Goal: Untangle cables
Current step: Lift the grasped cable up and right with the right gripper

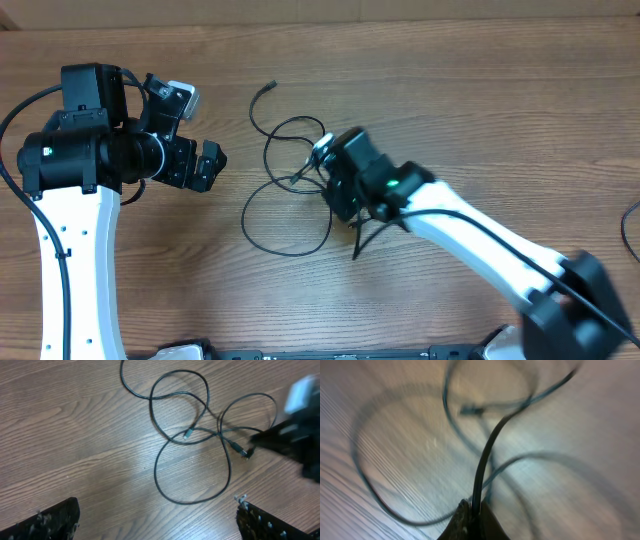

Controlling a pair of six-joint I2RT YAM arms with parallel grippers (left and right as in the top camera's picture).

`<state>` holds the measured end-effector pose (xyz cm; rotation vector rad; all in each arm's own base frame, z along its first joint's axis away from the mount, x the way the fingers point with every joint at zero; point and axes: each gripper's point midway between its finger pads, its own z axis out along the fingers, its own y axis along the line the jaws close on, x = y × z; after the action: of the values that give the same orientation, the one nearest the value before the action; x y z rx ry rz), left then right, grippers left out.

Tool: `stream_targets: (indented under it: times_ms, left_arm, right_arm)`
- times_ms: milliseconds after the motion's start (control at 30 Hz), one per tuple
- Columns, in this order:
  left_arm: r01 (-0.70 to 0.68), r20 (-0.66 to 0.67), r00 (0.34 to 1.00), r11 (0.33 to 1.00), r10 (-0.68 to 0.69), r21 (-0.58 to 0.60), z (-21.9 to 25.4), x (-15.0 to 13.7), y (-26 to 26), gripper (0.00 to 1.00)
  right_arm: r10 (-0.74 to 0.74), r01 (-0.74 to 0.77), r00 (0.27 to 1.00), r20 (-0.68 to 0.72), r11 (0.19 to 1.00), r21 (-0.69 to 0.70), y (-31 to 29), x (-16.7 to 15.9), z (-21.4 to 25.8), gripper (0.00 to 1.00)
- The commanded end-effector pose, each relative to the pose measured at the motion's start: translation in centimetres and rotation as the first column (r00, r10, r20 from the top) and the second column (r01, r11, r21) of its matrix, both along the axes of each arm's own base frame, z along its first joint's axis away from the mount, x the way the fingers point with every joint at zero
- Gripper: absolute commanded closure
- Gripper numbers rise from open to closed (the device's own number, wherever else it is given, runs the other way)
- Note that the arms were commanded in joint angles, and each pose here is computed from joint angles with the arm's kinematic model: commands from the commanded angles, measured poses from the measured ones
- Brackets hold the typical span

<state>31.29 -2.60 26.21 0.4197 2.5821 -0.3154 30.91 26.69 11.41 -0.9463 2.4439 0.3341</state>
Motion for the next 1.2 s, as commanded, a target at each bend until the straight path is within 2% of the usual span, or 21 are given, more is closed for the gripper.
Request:
stream_targets:
  times_ms: [0, 267, 500, 767, 1033, 1167]
  left_arm:
    - [0.011, 0.011, 1.000, 1.000, -0.011, -0.007, 0.4, 0.0, -0.1, 0.00]
    - [0.011, 0.011, 1.000, 1.000, -0.011, -0.007, 0.4, 0.0, -0.1, 0.01]
    - [0.011, 0.011, 1.000, 1.000, -0.011, -0.007, 0.4, 0.0, -0.1, 0.01]
    - [0.011, 0.011, 1.000, 1.000, -0.011, -0.007, 0.4, 0.0, -0.1, 0.00]
    - [0.011, 0.011, 1.000, 1.000, -0.011, -0.007, 0.4, 0.0, -0.1, 0.00]
    - [0.011, 0.011, 1.000, 1.000, -0.011, -0.007, 0.4, 0.0, -0.1, 0.00]
  right_arm:
    - [-0.039, 0.018, 0.986, 0.160, 0.991, 0.131, 0.0, 1.4, 8.3, 0.96]
    - [-0.118, -0.041, 0.897, 0.427, 0.938, 0.345, -1.4, 0.1, 22.3, 0.96]
    - [-0.216, -0.104, 0.786, 0.579, 0.877, 0.469, -3.6, -2.0, 30.5, 0.96]
    - [-0.285, -0.177, 0.698, 0.657, 0.821, 0.543, -5.0, -3.9, 35.6, 0.96]
    - [-0.338, -0.167, 0.655, 0.676, 0.808, 0.565, -5.7, -3.5, 37.0, 0.96]
    - [-0.384, -0.183, 0.606, 0.696, 0.784, 0.593, -6.1, -3.4, 38.9, 0.96]
